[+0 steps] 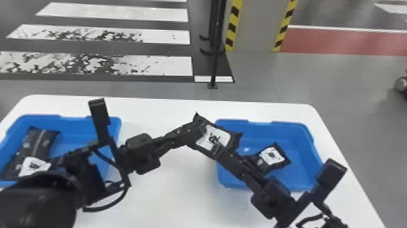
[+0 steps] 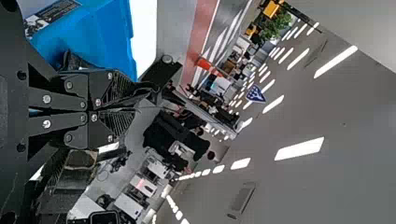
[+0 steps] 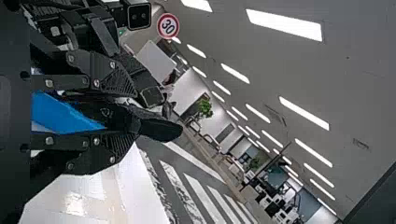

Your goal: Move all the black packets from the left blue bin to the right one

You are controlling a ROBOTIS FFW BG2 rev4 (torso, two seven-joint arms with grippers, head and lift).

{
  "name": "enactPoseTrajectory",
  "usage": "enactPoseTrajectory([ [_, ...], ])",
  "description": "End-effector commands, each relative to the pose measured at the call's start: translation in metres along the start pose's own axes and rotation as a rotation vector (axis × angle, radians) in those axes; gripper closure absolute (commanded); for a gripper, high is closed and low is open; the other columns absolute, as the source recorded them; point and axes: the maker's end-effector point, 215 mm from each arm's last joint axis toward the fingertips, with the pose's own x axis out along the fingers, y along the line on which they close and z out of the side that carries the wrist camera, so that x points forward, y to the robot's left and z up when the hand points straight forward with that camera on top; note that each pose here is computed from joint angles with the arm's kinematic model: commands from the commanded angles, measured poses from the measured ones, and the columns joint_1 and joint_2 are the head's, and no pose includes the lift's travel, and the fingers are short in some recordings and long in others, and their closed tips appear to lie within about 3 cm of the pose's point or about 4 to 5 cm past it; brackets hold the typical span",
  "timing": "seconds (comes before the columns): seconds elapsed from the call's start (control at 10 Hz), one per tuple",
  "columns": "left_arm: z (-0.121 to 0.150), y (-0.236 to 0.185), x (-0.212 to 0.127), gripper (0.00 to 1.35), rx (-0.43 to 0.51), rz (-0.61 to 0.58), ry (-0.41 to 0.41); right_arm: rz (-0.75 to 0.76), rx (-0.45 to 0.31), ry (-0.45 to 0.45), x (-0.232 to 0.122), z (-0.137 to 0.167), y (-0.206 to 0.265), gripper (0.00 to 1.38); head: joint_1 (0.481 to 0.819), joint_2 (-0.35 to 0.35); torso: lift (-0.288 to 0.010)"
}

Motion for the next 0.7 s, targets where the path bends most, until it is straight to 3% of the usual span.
enactPoseTrajectory([
  [0.0,0.0,-0.001,0.001,1.21,-0.001,-0.001,-0.006,0.002,-0.007,-0.005,0.001,0.001,0.001,1.27,0.695,-0.096,-0.15],
  [0.1,0.001,-0.002,0.001,1.1,-0.018,0.002,-0.026,0.0,-0.013,-0.007,0.001,0.002,0.001,1.27,0.695,-0.096,-0.15],
  [0.3,-0.003,0.011,-0.017,0.3,-0.072,0.055,-0.076,-0.012,-0.035,-0.007,-0.001,0.005,-0.004,1.27,0.695,-0.093,-0.15],
  [0.4,0.002,0.019,-0.029,0.1,-0.062,0.083,-0.11,-0.038,-0.062,-0.009,-0.005,0.013,-0.016,1.27,0.695,-0.09,-0.15],
  [0.6,0.01,0.03,-0.064,0.12,-0.04,0.15,-0.154,-0.106,-0.143,0.009,-0.009,0.029,-0.054,1.27,0.695,-0.072,-0.15],
])
